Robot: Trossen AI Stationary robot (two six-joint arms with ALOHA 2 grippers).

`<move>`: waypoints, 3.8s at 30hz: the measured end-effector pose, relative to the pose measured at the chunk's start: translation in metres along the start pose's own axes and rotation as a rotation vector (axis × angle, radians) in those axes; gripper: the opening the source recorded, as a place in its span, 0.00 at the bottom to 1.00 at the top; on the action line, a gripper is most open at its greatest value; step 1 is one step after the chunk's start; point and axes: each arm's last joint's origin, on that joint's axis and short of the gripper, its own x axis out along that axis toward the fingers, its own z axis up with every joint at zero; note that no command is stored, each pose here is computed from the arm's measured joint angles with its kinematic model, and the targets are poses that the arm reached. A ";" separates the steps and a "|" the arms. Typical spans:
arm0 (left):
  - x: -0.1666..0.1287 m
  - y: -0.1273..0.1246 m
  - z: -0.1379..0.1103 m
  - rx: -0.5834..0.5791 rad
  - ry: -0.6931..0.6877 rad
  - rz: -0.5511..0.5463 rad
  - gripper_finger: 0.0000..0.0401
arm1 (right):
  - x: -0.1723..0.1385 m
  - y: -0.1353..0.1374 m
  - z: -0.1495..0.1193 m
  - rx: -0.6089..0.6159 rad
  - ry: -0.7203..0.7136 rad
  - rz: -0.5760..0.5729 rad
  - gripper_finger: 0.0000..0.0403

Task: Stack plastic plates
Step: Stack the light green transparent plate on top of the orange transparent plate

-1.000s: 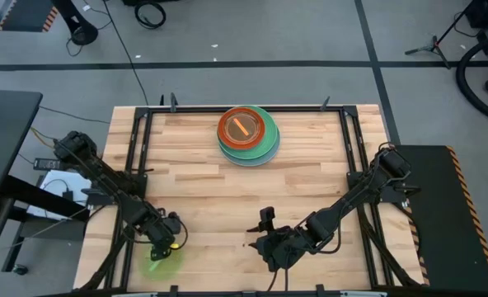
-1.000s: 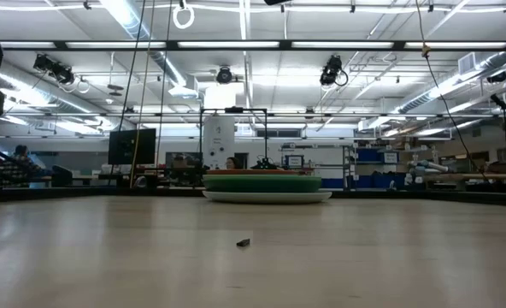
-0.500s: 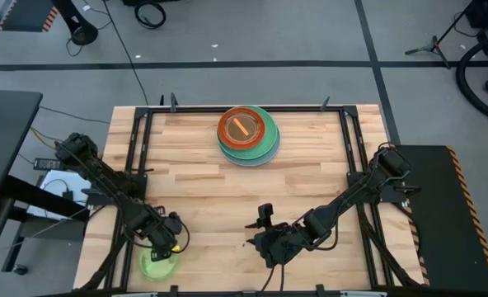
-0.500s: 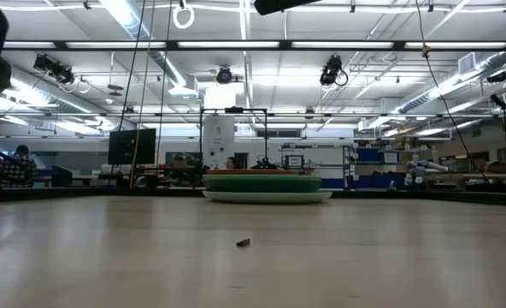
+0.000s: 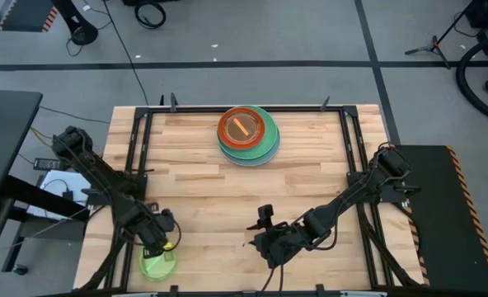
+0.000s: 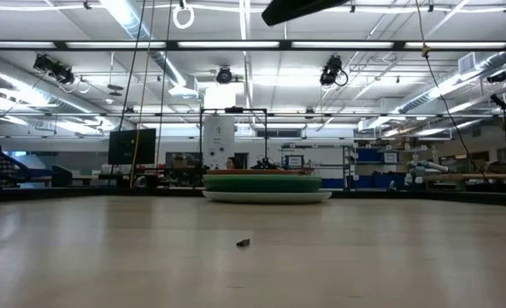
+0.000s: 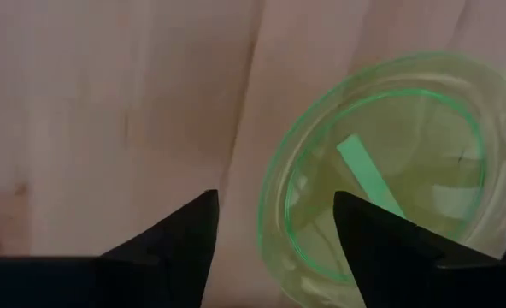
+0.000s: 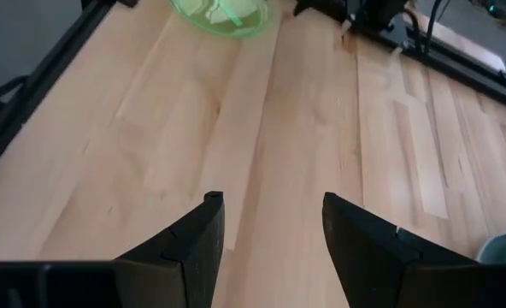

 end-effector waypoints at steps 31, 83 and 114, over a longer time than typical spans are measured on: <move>0.030 -0.004 -0.017 -0.174 0.052 -0.245 0.43 | 0.011 -0.018 -0.005 -0.033 0.068 0.029 0.51; -0.015 0.042 0.042 -0.198 -0.062 -0.256 0.01 | -0.020 -0.012 -0.002 -0.264 0.063 -0.130 0.50; -0.110 0.296 0.219 -1.103 -0.798 0.000 0.01 | -0.048 0.014 -0.001 0.115 0.010 -0.025 0.45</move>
